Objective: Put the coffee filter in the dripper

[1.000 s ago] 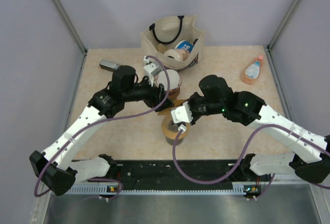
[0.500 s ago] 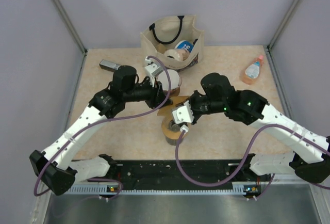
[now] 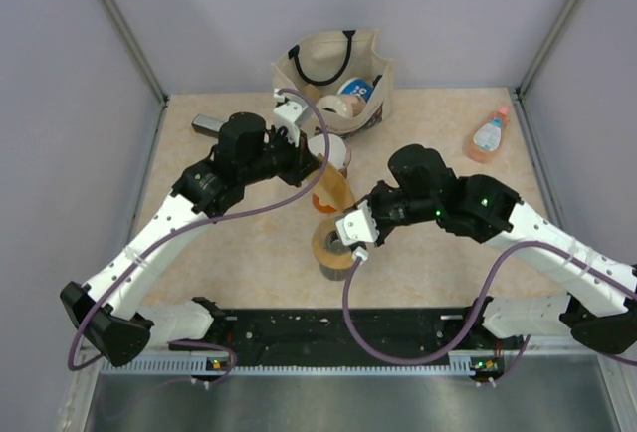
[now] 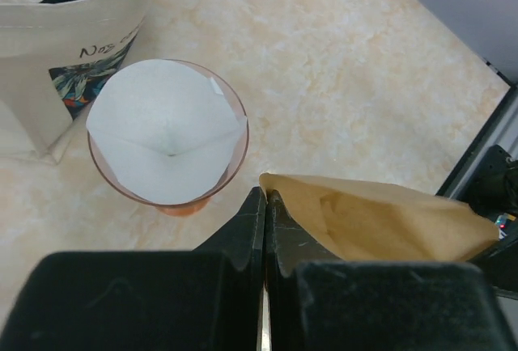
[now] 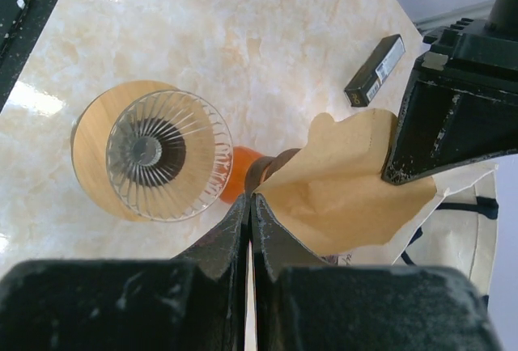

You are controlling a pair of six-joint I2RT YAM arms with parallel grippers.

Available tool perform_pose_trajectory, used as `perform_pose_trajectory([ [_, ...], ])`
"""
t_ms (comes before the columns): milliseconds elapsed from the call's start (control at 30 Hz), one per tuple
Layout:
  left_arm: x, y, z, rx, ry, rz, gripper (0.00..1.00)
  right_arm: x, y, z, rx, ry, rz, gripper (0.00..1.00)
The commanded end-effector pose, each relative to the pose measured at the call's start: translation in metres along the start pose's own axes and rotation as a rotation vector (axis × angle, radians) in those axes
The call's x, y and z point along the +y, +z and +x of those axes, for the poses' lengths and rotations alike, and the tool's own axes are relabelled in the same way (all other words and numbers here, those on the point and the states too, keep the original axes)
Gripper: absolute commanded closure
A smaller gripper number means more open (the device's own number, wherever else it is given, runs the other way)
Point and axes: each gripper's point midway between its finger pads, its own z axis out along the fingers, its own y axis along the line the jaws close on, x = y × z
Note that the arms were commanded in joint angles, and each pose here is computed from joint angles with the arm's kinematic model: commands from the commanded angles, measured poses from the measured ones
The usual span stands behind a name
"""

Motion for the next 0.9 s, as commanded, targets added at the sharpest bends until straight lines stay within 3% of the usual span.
perform_pose_trajectory([
  [0,0.017,-0.006,-0.017,-0.043,0.083,-0.1,1.0,0.003,-0.021,-0.014,-0.036,-0.024,0.019,1.0],
  [233,-0.007,-0.012,-0.01,-0.036,0.079,0.008,1.0,-0.014,-0.024,-0.025,-0.084,-0.006,0.11,1.0],
  [300,-0.013,-0.017,-0.008,-0.039,0.074,0.025,1.0,-0.027,-0.029,-0.031,-0.114,-0.009,0.187,0.89],
  [367,-0.021,-0.023,-0.008,-0.046,0.063,0.039,1.0,-0.036,-0.038,-0.038,-0.154,0.006,0.267,0.75],
  [433,-0.028,-0.028,-0.006,-0.051,0.049,0.056,1.0,-0.045,-0.049,-0.045,-0.2,0.038,0.352,0.51],
  [467,-0.032,-0.031,-0.006,-0.054,0.04,0.073,1.0,-0.051,-0.057,-0.049,-0.229,0.06,0.411,0.33],
  [567,-0.05,-0.039,-0.003,-0.049,0.017,0.138,1.0,-0.073,-0.089,-0.057,-0.318,0.158,0.626,0.01],
  [700,-0.07,-0.047,0.006,-0.029,-0.036,0.185,1.0,-0.108,-0.135,-0.045,-0.385,0.358,0.956,0.01],
  [867,-0.065,-0.042,0.033,0.049,-0.116,0.102,1.0,-0.133,-0.151,-0.005,-0.288,0.601,1.205,0.01],
])
